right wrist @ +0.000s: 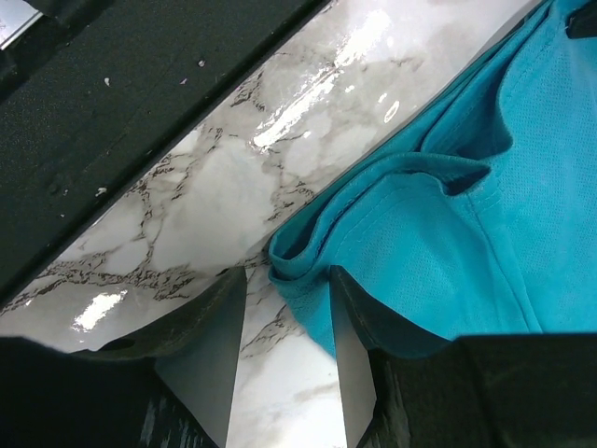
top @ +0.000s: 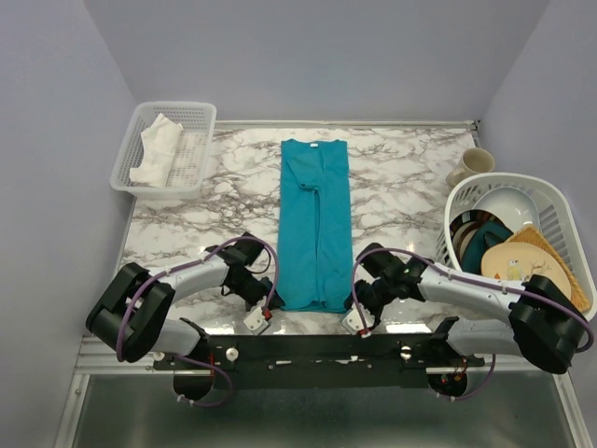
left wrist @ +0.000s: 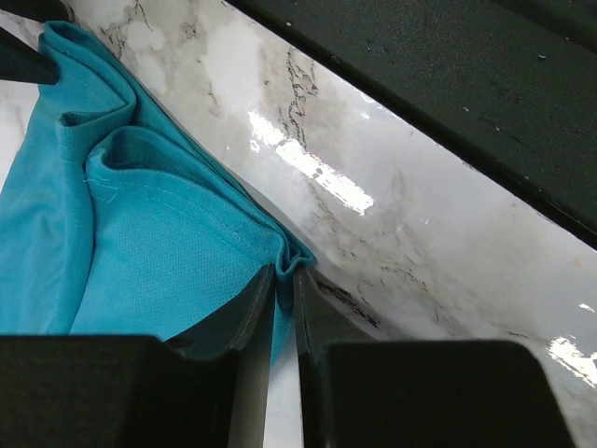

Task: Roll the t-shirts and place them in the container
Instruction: Roll the T-shirt to the center of the board.

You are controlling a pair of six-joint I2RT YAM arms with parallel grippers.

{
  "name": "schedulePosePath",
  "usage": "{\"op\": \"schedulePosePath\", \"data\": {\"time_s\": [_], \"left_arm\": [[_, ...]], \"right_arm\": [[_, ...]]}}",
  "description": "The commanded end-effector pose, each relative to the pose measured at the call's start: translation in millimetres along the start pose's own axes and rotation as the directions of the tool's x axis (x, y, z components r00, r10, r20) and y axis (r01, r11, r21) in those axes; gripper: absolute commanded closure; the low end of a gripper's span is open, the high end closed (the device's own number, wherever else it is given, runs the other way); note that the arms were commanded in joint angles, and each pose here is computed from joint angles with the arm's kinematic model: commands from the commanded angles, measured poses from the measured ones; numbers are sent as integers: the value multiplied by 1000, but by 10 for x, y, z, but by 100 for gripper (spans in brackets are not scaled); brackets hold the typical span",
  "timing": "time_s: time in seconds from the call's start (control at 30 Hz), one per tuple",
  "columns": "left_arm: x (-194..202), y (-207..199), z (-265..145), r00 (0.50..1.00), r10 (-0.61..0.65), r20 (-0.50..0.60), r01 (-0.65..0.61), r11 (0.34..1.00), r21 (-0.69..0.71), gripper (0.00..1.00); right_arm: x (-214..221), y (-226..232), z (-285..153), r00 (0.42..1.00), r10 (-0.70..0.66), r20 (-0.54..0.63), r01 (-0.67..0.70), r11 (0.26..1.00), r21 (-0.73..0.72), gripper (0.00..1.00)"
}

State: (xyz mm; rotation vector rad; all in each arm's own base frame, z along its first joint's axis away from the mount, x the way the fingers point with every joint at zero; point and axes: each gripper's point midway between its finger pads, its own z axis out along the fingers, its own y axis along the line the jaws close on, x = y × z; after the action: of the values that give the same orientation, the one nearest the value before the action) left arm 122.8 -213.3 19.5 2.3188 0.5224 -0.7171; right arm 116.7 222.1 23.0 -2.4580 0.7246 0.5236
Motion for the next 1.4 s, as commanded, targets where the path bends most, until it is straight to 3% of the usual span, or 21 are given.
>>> {"op": "schedulePosePath", "data": {"time_s": [0.0, 0.13, 0.23, 0.27, 0.37, 0.4, 0.8, 1.07, 1.37], "left_arm": [[72, -112, 34, 993, 116, -25, -114, 991, 64, 77], [69, -124, 41, 994, 104, -25, -102, 993, 62, 78], [66, -133, 43, 995, 92, -26, -90, 994, 60, 81], [59, -120, 37, 997, 75, -26, -73, 996, 54, 82], [8, -21, 7, 999, 48, -15, -47, 999, 20, 92], [-9, 42, -17, 1000, 16, -14, -16, 1000, 3, 99], [-283, 542, -276, 969, -244, 34, 246, 963, -113, 100], [-528, 610, -381, 896, -430, 112, 439, 896, -69, 100], [-759, 489, -224, 811, -561, 165, 560, 827, 58, 100]], "right_arm": [[142, 93, 57, 999, 8, -46, -10, 999, -36, 50], [208, 12, 112, 998, 9, -62, -11, 1000, -24, 52], [228, -17, 119, 997, 31, -67, -33, 999, -39, 65], [217, 35, 114, 997, 44, -63, -48, 997, -61, 77], [115, -45, 52, 992, 122, -35, -124, 991, -47, 90], [100, -32, 42, 988, 148, -35, -149, 987, -53, 91], [-103, 77, -191, 910, 415, -4, -415, 910, 12, 91], [-148, 81, -263, 797, 603, 40, -604, 796, 32, 92], [-240, 12, -390, 785, 613, 87, -618, 785, 46, 92]]}}
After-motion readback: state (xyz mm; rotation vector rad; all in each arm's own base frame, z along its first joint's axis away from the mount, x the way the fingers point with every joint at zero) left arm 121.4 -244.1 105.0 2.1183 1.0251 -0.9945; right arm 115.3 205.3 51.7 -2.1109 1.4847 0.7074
